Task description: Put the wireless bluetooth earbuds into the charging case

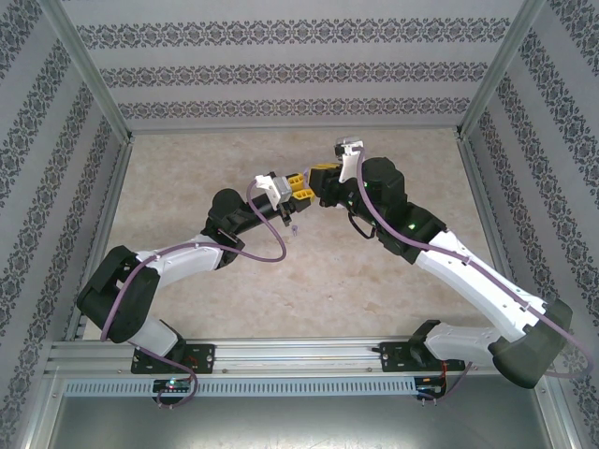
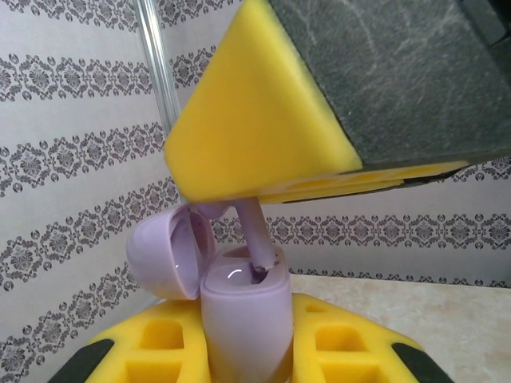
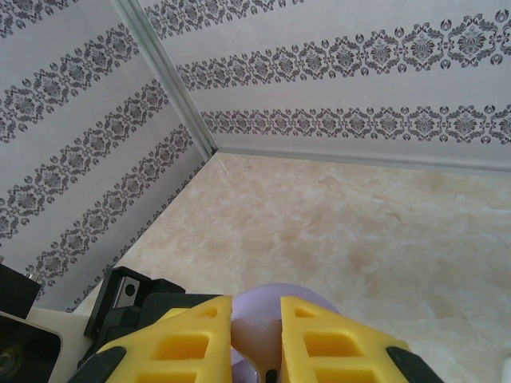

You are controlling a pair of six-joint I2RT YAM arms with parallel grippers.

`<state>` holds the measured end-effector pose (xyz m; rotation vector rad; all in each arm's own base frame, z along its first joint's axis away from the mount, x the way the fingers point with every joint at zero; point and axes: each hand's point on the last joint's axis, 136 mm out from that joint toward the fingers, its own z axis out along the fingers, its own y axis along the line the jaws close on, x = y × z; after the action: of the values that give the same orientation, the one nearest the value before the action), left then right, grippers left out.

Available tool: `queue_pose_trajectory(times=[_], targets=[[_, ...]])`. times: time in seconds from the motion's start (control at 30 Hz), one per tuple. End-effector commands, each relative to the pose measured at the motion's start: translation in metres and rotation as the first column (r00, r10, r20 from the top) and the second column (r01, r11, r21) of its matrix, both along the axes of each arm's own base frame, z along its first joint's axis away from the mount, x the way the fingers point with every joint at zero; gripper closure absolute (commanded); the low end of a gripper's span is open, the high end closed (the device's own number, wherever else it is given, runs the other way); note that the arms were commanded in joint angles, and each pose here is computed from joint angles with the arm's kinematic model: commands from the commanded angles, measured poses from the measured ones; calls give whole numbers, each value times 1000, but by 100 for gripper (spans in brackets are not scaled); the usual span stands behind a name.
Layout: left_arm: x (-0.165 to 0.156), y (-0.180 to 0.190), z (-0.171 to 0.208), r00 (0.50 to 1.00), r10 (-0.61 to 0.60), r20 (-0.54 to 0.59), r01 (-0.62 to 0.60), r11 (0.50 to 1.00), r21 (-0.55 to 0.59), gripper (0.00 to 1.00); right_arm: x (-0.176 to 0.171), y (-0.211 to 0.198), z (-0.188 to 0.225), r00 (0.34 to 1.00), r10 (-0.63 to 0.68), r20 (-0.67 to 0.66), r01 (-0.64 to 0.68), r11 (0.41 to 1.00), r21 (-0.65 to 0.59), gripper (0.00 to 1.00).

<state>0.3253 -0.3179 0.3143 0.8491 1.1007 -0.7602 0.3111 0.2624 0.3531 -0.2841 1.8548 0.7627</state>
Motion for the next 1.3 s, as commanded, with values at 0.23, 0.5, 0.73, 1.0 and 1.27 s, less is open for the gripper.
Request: queue_pose_trajectory(times=[0.23, 0.5, 0.73, 1.0, 1.27], targets=[[-15, -1, 33, 995, -28, 91, 30, 999, -22, 100, -9, 16, -16, 995, 100, -22, -102, 991, -82, 82], [-14, -1, 32, 996, -22, 83, 24, 1000, -19, 100, -14, 35, -38, 985, 156, -70, -165, 976, -142, 82], [-10, 0, 30, 998, -5, 69, 6, 1000, -18, 100, -16, 39, -41, 983, 165, -75, -176, 969, -171, 81], [-11, 0, 28, 998, -8, 57, 9, 1000, -22, 100, -5, 24, -8, 998, 67, -19, -69, 990, -125, 50], [-10, 0, 26, 999, -7, 52, 9, 1000, -26, 100, 5, 11, 37, 999, 8, 31, -7, 999, -37, 35]])
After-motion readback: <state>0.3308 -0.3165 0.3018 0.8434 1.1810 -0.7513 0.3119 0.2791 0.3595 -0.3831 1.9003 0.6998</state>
